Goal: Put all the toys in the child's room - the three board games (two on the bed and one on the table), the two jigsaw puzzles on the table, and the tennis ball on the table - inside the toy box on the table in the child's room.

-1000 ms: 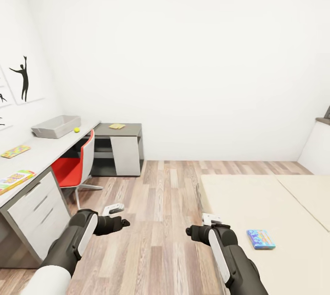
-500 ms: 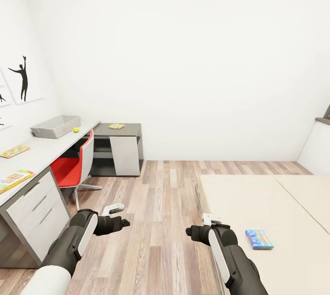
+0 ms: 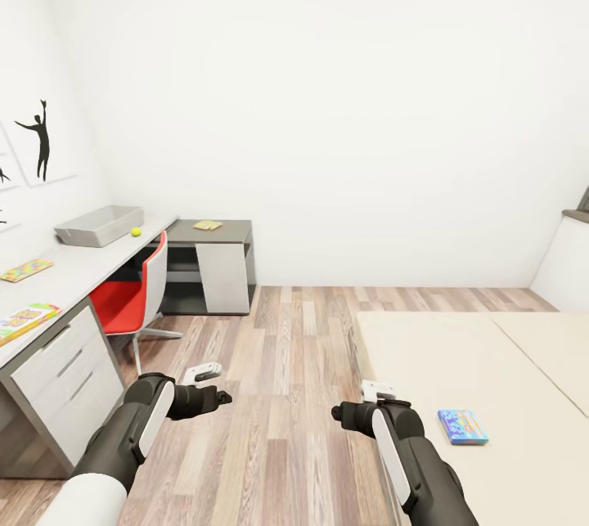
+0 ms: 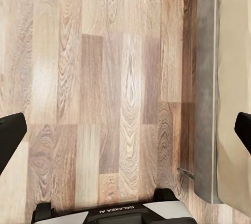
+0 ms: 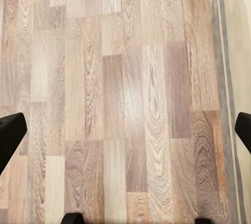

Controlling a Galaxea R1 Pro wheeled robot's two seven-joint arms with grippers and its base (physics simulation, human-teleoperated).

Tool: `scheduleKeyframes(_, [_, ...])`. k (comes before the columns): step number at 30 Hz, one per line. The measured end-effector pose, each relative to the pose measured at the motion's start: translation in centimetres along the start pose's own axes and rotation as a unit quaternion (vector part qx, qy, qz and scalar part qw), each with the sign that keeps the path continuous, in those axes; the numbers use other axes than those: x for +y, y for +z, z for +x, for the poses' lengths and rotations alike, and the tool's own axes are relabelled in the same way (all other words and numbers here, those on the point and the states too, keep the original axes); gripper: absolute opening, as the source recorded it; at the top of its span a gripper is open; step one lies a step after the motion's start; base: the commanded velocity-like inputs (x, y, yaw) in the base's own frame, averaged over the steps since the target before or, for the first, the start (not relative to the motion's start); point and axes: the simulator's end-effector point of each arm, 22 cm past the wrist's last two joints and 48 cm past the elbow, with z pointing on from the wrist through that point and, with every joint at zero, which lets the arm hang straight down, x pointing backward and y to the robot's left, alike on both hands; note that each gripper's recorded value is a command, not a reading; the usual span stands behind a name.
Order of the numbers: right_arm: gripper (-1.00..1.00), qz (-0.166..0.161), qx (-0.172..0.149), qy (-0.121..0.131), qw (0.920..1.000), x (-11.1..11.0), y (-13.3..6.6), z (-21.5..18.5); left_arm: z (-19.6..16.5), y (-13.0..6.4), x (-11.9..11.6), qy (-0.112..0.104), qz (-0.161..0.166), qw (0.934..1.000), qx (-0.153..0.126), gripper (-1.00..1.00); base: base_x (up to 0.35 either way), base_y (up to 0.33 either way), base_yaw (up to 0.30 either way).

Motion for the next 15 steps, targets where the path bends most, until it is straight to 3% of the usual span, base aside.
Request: scheduleKeyframes(15, [1.00, 0.000, -0.001, 0.000, 1.0000, 0.00, -0.05, -0.05, -0.02, -0.04, -0.01, 0.000, 0.000, 1.0000, 0.000, 1.00, 0.000, 0.000, -0.012])
